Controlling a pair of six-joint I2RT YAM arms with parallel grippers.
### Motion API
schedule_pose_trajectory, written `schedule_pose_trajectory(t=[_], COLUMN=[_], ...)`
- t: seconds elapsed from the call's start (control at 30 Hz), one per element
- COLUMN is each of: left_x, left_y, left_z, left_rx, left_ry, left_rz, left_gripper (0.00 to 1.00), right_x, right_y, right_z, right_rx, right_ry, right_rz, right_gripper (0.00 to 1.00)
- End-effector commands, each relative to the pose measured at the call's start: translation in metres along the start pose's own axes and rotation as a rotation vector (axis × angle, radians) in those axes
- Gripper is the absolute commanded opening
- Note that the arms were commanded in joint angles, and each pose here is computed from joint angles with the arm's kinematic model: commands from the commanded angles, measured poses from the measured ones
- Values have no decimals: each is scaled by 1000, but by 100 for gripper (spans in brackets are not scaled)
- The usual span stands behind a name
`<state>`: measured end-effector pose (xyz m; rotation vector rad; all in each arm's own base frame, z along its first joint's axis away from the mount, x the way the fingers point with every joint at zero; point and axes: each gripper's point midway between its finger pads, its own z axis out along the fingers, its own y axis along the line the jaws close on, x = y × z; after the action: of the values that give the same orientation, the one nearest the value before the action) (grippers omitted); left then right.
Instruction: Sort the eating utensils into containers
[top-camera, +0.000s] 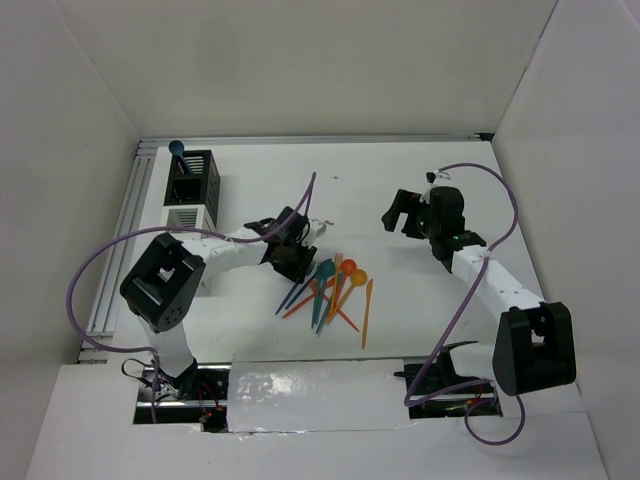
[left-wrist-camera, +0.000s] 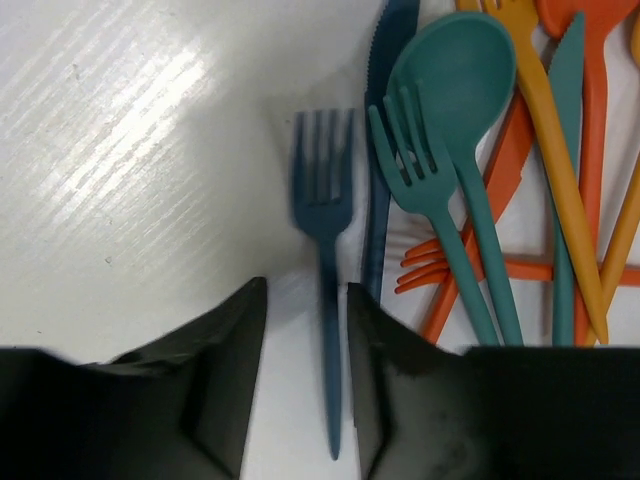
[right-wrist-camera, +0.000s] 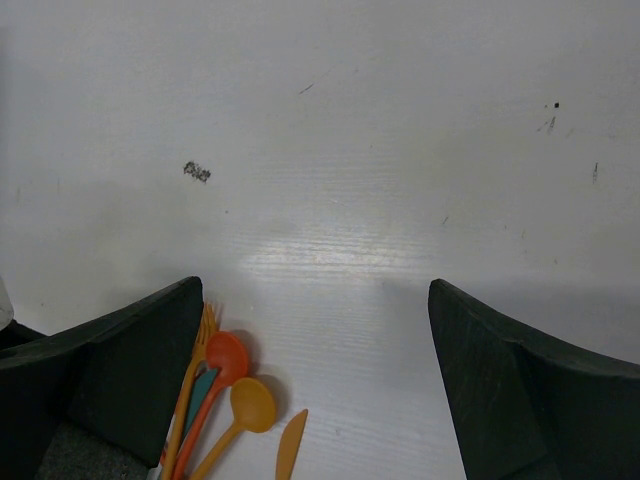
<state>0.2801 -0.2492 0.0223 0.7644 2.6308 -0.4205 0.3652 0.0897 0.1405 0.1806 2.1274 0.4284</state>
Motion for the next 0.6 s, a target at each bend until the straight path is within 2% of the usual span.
schedule_pose_trajectory(t=[0.0, 0.1, 0.3, 0.4, 0.47, 0.5, 0.57], left_x=[7, 9, 19, 11, -23, -25, -67], left_y=[5, 11, 13, 19, 22, 29, 39], left_z=[10, 14, 24, 20, -4, -5, -46], left_rx=[-27, -62, -75, -104, -83, -77, -37], left_ry=[23, 38, 46, 12, -129, -131, -317], left_rz=[-10, -22, -28, -62, -100, -122, -153], left_gripper=[43, 29, 22, 5, 5, 5, 5], right_x=[-5, -6, -7, -9, -13, -13, -13], right_y=[-4, -6, -7, -6, -5, -5, -3], right_z=[-2, -2, -6, -7, -7, -7, -7], right_rx=[14, 23, 28, 26, 24, 24, 15], right_ry=[-24, -29, -41, -47, -56, -56, -52], right_rz=[2, 4, 2, -2, -5, -5, -1], right_gripper=[100, 100, 100, 100, 100, 100, 100])
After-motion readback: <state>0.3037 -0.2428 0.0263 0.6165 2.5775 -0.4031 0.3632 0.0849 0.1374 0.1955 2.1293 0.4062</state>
